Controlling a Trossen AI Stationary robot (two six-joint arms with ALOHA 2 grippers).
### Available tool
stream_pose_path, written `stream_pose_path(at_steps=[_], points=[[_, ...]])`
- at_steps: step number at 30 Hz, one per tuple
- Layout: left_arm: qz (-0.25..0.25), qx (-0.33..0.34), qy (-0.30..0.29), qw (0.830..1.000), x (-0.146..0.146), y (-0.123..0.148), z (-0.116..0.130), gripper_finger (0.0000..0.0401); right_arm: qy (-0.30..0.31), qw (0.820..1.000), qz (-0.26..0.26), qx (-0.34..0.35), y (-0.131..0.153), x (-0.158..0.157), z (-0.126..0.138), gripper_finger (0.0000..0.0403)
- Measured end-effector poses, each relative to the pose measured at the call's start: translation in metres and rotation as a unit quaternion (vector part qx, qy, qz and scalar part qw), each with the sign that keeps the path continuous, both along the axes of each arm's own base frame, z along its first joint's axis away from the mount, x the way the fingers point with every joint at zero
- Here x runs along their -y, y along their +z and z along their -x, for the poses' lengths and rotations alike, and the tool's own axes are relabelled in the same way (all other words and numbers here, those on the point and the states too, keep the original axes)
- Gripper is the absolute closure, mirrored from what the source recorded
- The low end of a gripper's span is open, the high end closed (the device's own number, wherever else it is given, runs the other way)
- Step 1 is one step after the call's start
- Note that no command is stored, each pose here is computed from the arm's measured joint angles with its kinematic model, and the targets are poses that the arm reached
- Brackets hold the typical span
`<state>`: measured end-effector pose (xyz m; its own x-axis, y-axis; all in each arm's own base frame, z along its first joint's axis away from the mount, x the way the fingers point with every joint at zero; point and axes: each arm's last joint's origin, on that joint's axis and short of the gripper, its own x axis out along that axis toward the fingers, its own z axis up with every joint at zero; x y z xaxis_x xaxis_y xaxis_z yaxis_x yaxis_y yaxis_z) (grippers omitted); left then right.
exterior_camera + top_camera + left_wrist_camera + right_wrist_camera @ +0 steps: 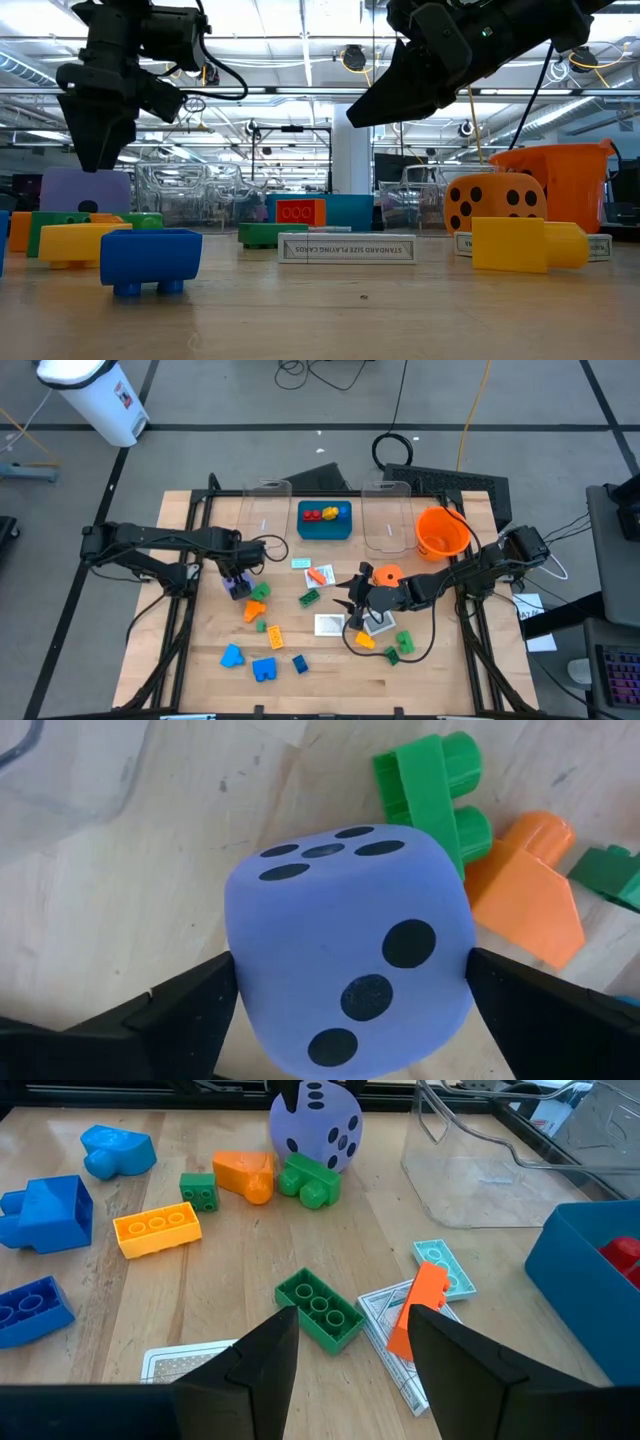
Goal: Pick & Place Toys
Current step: Put the purple dice into the left transparent bin
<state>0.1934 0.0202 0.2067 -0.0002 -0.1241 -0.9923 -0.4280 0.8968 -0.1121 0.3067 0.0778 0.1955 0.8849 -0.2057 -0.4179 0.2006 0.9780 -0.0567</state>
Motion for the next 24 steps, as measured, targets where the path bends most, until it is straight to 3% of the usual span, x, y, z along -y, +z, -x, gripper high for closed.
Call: stream_pose_path(at_steps=[10, 24], points=[[0.004, -0.008, -0.001, 1.0, 0.0, 0.0, 0.002, 0.0163, 0.0, 1.0, 0.001, -0.002, 0.0, 0.0, 0.0, 0.0218], [0.015, -0.003, -0.031, 0.999, 0.002, 0.011, 0.01, 0.0318, 0.0, 1.0, 0.001, -0.002, 0.0, 0.0, 0.0, 0.0218]])
